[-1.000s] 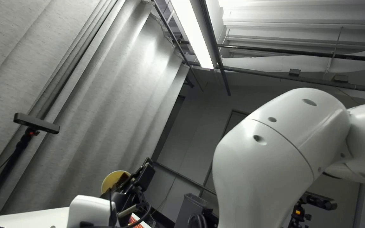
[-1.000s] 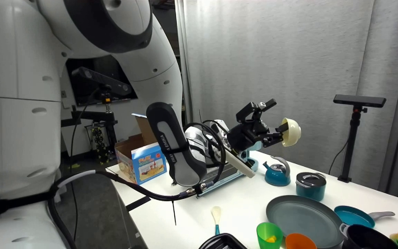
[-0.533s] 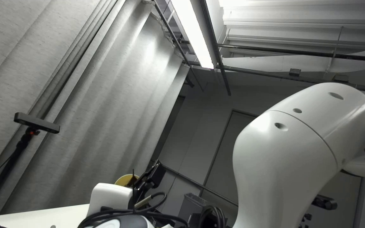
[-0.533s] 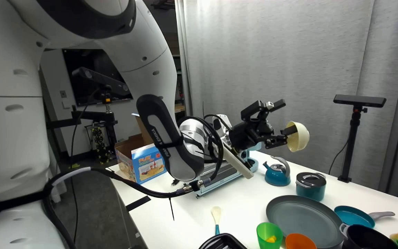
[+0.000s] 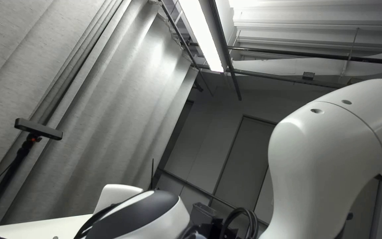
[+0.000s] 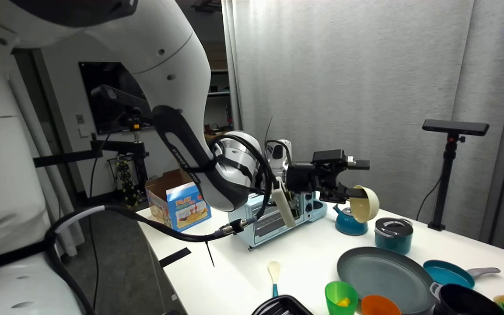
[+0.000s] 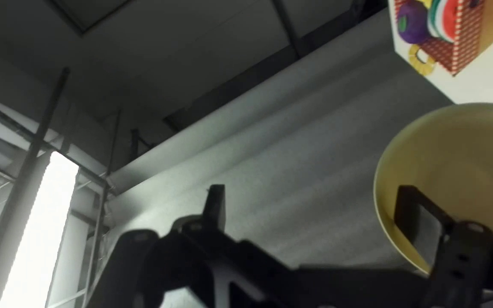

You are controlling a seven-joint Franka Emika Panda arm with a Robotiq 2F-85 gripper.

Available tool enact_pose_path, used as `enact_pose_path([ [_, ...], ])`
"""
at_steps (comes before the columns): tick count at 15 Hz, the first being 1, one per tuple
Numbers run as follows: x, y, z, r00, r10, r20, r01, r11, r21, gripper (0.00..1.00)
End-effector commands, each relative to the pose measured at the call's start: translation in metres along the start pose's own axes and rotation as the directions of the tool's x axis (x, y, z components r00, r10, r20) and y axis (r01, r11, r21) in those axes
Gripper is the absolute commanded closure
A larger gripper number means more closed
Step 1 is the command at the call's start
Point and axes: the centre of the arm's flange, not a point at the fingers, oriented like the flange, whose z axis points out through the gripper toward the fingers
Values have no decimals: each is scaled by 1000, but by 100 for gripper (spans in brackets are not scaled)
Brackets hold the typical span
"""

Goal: Flip the white object upside down

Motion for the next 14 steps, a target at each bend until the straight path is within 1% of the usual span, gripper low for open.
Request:
enact_pose_path([
  [1,6,16,-2,994,-8,107,-10,986,168,0],
  [4,8,15,-9,981,-34,193,-27,953,302,0],
  [6,10,14,-10,967,-61,249,-40,923,383,0],
  [9,11,13,-14,935,-120,333,-63,869,491,0],
  [12,12,13,-15,886,-190,423,-102,810,577,0],
  [14,12,13,-15,841,-241,484,-137,771,621,0],
])
